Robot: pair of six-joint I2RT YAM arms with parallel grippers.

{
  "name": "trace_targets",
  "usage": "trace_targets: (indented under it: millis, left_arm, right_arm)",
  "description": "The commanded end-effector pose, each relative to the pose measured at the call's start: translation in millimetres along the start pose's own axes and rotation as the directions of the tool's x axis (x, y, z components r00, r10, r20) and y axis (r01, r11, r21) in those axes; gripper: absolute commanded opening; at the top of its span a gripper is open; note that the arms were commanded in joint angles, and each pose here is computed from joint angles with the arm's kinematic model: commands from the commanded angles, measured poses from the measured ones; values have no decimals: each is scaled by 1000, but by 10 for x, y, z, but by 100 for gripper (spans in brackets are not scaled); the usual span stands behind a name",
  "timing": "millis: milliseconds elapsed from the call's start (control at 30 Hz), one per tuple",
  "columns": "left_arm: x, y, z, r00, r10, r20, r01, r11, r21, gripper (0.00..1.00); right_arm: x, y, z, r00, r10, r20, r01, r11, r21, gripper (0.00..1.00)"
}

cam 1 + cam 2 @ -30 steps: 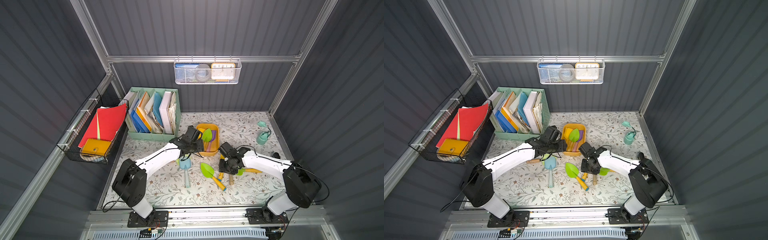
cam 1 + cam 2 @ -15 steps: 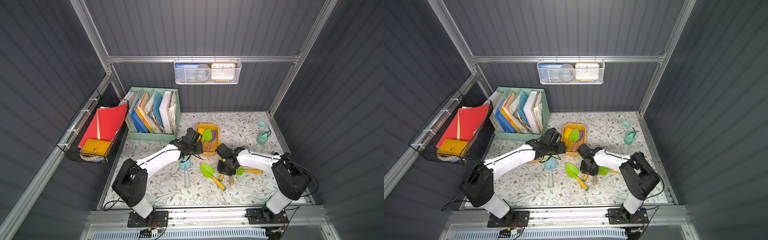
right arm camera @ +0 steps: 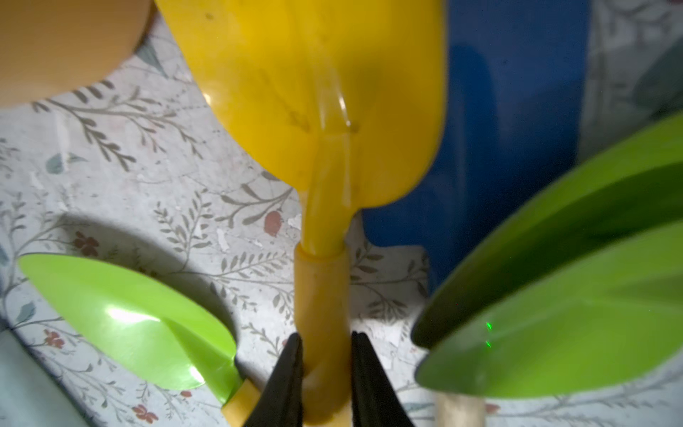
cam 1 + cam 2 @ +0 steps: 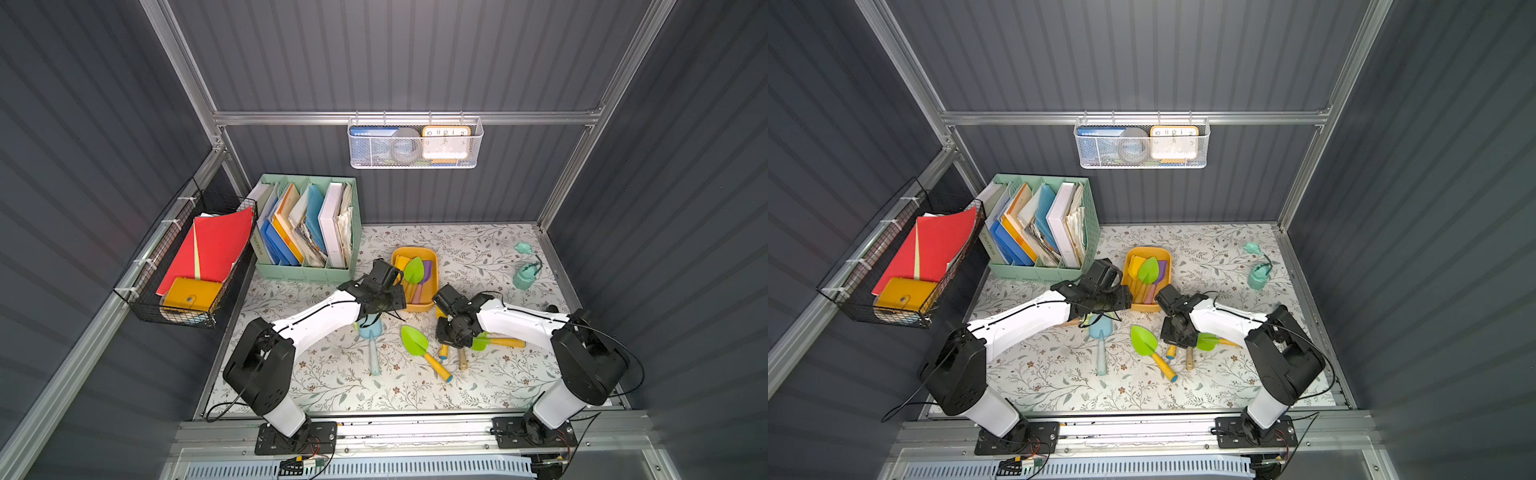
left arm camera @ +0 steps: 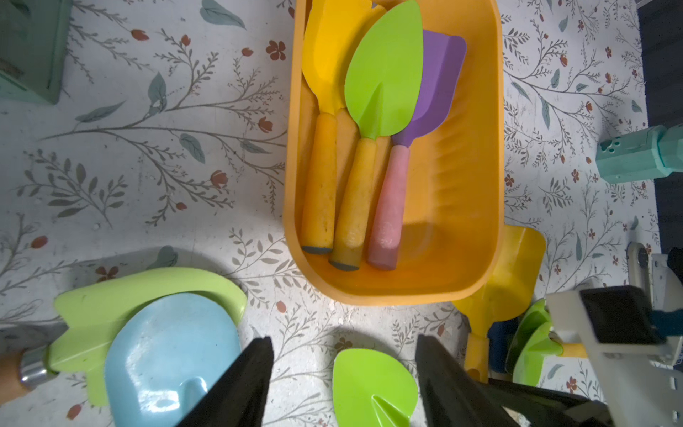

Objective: Put the shovel into the storage box
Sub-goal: Pick up the shovel from the center of the board, then place the shovel in the storage box.

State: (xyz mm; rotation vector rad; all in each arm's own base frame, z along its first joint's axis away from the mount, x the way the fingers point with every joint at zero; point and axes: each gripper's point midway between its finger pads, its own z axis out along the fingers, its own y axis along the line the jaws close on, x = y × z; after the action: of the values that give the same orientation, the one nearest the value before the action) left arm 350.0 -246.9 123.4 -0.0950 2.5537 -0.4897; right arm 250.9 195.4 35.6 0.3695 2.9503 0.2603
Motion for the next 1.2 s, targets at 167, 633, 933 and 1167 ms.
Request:
trace_targets:
  millis: [167, 633, 933, 1167]
  left_arm:
    - [10, 22, -109, 999, -37, 8, 36, 999, 8, 68]
    - [92, 133, -136, 998, -61, 13, 61, 998, -10, 69]
    - [159, 262, -188, 996, -89, 23, 90, 995, -40, 70]
    - [212, 321, -200, 994, -105, 22, 106, 993, -52, 70]
  right_arm:
    - [-218, -49, -327, 996, 3, 84, -4, 1000, 4, 18]
    - [-463, 82, -649, 985, -74, 155, 77, 997, -13, 18]
    - [-685, 328, -777, 975, -140, 175, 147, 989, -31, 18]
    - [-898, 554, -808, 965, -186, 182, 196, 980, -40, 18]
